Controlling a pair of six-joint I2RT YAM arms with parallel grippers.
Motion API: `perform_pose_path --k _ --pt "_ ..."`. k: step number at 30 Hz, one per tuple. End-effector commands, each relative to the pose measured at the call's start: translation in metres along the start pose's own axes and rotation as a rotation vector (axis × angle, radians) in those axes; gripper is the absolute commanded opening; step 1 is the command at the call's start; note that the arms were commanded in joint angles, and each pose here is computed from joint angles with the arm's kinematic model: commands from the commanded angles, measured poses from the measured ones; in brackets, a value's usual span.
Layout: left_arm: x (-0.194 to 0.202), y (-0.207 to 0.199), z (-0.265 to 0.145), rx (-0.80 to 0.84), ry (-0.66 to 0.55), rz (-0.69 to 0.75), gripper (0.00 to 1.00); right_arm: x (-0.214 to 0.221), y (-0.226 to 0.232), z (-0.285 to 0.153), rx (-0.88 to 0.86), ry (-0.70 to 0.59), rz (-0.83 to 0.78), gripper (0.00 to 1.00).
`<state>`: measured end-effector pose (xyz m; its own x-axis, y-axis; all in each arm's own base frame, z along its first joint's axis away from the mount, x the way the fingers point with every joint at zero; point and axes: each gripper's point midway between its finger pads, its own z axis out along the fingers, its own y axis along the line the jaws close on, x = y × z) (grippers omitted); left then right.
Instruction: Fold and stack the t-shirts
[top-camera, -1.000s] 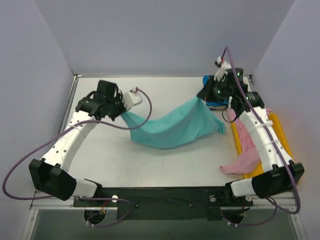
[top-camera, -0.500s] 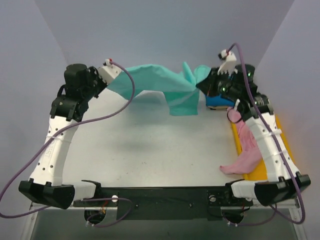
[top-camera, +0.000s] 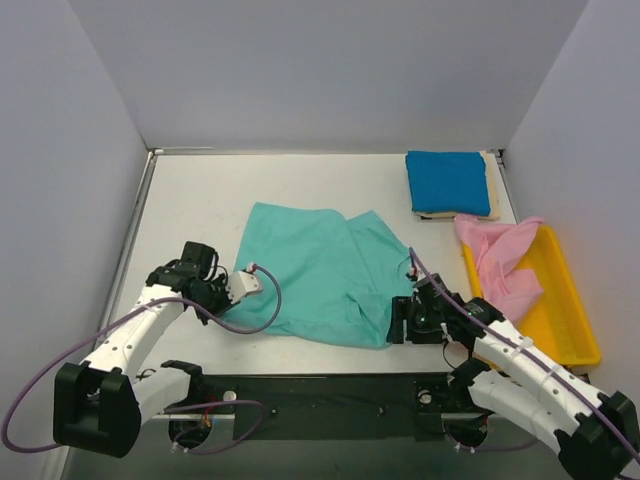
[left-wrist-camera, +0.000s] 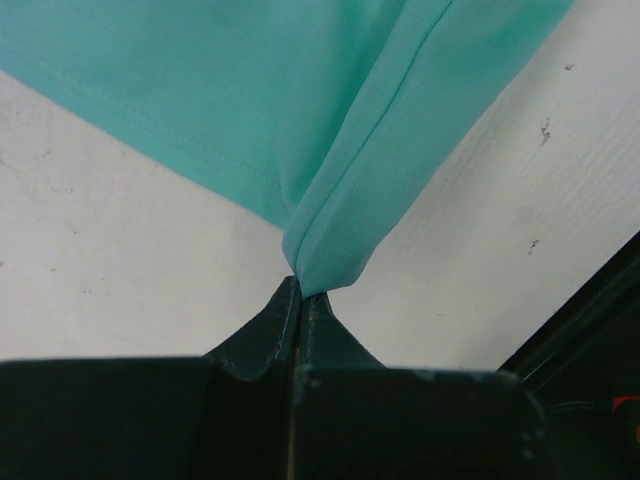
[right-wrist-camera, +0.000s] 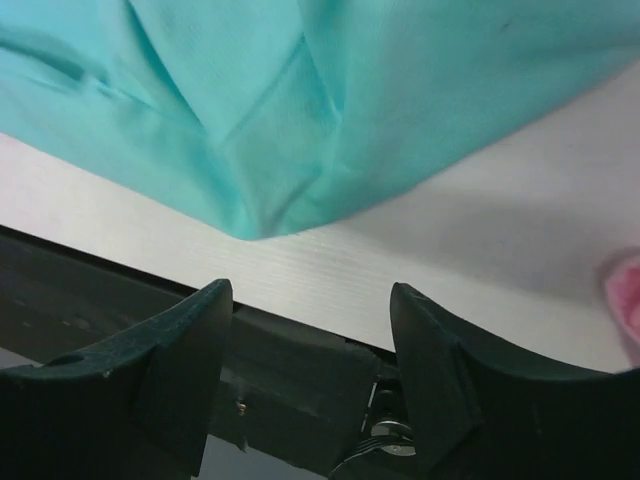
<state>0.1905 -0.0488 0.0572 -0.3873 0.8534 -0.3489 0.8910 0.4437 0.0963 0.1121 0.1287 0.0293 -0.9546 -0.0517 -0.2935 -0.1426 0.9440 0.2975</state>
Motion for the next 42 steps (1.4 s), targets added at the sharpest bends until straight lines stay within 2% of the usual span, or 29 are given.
perform_pose_path --k 1,3,4,7,10,13,16,22,24,28,31,36,37,38,42 --pt "-0.015 -0.002 -0.005 0.014 -0.077 0.079 0.00 -0.055 -0.005 -0.047 0.052 -0.252 0.137 0.61" --pt "-0.016 0.003 -0.007 -0.006 -0.078 0.077 0.00 -0.071 -0.013 -0.057 0.059 -0.267 0.205 0.61" --pt "-0.017 0.005 -0.008 -0.012 -0.076 0.078 0.00 -0.075 -0.017 -0.056 0.080 -0.233 0.216 0.61" --pt "-0.020 0.006 -0.010 -0.017 -0.081 0.079 0.00 -0.087 -0.051 -0.055 0.243 -0.175 0.255 0.61" --pt "-0.023 0.006 -0.012 -0.021 -0.096 0.080 0.00 -0.106 -0.053 -0.048 0.279 -0.105 0.116 0.61" --pt "-0.025 0.007 -0.012 -0.021 -0.105 0.078 0.00 -0.124 -0.021 -0.036 0.103 -0.063 -0.047 0.62" --pt "-0.026 0.010 -0.012 -0.040 -0.106 0.079 0.00 -0.127 -0.013 -0.024 0.051 0.034 -0.177 0.64" --pt "-0.026 0.011 -0.012 -0.049 -0.108 0.080 0.00 -0.123 0.009 0.000 -0.113 0.169 -0.293 0.66" --pt "-0.028 0.013 -0.013 -0.054 -0.111 0.083 0.00 -0.120 0.009 0.010 -0.108 0.219 -0.323 0.65" --pt "-0.028 0.014 -0.015 -0.056 -0.107 0.086 0.00 -0.114 0.012 0.018 -0.142 0.307 -0.327 0.56" --pt "-0.027 0.015 -0.017 -0.064 -0.099 0.089 0.00 -0.103 0.009 0.015 -0.134 0.358 -0.294 0.43" --pt "-0.028 0.017 -0.019 -0.067 -0.100 0.089 0.00 -0.085 -0.003 0.008 -0.073 0.385 -0.256 0.38" --pt "-0.028 0.018 -0.019 -0.068 -0.100 0.088 0.00 -0.086 -0.005 0.007 -0.056 0.382 -0.248 0.31" --pt "-0.030 0.019 -0.020 -0.071 -0.103 0.087 0.00 -0.086 -0.006 0.006 -0.049 0.380 -0.248 0.29" --pt "-0.034 0.025 -0.022 -0.095 -0.109 0.054 0.00 -0.090 -0.013 0.003 -0.015 0.385 -0.223 0.00"
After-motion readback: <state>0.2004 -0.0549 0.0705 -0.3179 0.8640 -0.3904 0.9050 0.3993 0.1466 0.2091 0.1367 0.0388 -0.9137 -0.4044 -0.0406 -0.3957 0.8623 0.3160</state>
